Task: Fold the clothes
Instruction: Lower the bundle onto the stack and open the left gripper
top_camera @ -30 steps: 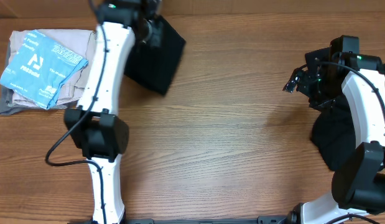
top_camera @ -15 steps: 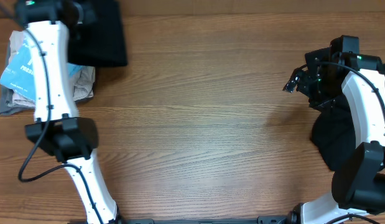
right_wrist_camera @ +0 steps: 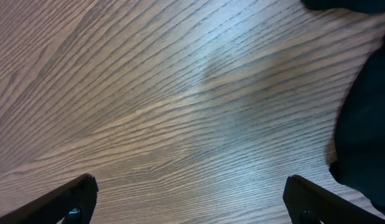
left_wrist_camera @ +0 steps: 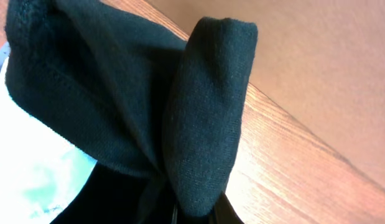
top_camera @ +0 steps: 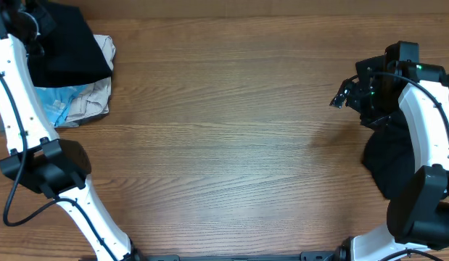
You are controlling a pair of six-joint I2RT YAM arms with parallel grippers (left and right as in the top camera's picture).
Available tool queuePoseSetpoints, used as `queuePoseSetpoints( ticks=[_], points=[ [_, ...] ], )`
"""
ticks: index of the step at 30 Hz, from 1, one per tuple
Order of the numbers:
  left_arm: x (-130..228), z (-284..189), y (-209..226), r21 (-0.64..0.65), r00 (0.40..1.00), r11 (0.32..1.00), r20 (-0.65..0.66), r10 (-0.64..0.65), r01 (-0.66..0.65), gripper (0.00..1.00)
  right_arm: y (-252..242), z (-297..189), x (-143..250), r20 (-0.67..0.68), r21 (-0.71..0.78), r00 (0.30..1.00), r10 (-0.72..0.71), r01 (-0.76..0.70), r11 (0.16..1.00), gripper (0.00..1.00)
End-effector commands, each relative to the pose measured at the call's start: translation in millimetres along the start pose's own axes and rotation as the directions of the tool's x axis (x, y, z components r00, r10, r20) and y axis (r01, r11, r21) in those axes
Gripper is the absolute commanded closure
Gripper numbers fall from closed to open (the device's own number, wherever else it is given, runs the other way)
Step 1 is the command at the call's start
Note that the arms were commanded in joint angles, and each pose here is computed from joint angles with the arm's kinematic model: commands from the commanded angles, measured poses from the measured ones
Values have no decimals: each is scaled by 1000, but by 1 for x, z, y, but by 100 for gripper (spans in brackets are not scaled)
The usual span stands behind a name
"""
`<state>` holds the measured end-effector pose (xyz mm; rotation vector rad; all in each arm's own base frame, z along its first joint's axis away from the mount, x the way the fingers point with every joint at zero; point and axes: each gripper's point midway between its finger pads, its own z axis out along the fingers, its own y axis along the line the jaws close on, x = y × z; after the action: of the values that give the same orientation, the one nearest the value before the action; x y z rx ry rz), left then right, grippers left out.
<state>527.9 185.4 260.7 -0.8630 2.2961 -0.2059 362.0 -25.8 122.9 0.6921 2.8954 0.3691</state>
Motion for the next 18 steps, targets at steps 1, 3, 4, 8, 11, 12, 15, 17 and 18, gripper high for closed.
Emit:
queuePoseSetpoints(
  ticks=[1, 3, 4, 8, 11, 12, 15, 17, 18],
  points=[
    [-16, -16, -3, 48, 994, 994, 49, -101, 98, 96, 2, -9, -5, 31, -4, 1000, -3, 3, 1000, 0],
    [-22, -17, -1, 55, 989, 990, 66, -135, 131, 96, 2, -9, -5, 31, -4, 1000, -3, 3, 1000, 0],
    [-25, -17, -2, 60, 987, 989, 75, -142, 137, 96, 2, -9, -5, 31, -4, 1000, -3, 3, 1000, 0],
    [-37, -16, -7, 93, 974, 979, 118, -193, 183, 96, 2, -9, -5, 31, -4, 1000, -3, 3, 1000, 0],
    [-44, -13, -8, 118, 954, 960, 132, -270, 255, 96, 2, -9, -5, 31, -4, 1000, -3, 3, 1000, 0],
    [-46, -12, -8, 128, 945, 951, 135, -299, 282, 96, 2, -9, -5, 31, -4, 1000, -3, 3, 1000, 0],
    [-49, -5, -8, 140, 928, 934, 136, -347, 328, 96, 2, -9, -5, 31, -4, 1000, -3, 3, 1000, 0],
    [-50, 4, -4, 132, 923, 931, 140, -358, 341, 96, 2, -9, -5, 31, -4, 1000, -3, 3, 1000, 0],
    [-49, 10, 0, 116, 922, 931, 139, -360, 346, 96, 2, -9, -5, 31, -4, 1000, -3, 3, 1000, 0]
  ],
)
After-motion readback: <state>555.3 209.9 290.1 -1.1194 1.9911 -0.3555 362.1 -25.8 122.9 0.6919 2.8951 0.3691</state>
